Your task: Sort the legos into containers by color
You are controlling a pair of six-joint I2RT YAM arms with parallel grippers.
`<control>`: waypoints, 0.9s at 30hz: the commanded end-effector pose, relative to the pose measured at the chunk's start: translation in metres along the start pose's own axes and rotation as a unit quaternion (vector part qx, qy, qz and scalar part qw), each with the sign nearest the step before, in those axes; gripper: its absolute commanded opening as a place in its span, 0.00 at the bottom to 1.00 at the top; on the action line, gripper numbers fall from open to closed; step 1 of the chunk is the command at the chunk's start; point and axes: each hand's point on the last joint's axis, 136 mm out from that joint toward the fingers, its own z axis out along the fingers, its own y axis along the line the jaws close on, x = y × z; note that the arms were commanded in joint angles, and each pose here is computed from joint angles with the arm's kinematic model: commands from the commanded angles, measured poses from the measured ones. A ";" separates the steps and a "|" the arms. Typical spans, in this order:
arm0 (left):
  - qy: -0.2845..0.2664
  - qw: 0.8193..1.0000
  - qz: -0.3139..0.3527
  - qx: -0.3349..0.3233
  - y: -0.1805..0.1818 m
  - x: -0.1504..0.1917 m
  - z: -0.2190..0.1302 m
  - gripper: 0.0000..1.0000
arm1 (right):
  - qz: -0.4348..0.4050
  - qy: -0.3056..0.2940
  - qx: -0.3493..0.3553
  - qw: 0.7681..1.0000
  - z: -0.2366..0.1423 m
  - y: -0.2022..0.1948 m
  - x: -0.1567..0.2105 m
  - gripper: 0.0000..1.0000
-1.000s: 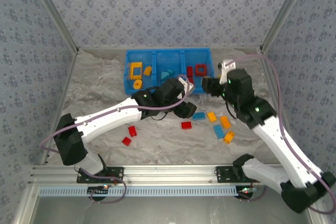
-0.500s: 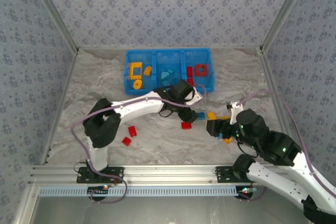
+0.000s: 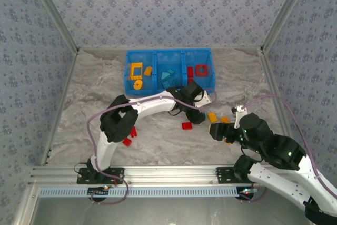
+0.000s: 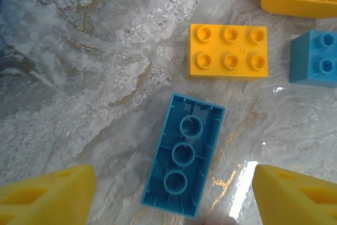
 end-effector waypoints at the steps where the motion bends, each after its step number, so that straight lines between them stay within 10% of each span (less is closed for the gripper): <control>1: 0.011 1.000 0.017 0.010 -0.004 0.000 0.013 0.79 | 0.010 -0.010 0.001 1.000 -0.008 -0.002 -0.003 0.82; 9: 0.043 0.998 0.042 0.003 -0.015 0.010 0.035 0.73 | 0.011 -0.010 0.003 1.000 -0.008 -0.004 -0.002 0.82; 16: 0.038 0.999 0.029 -0.021 -0.007 0.010 0.037 0.38 | 0.010 -0.009 0.007 1.000 -0.005 -0.005 0.000 0.82; 27: -0.093 0.984 -0.099 -0.116 0.031 -0.017 -0.097 0.29 | -0.063 -0.011 -0.007 0.998 0.016 0.013 -0.011 0.81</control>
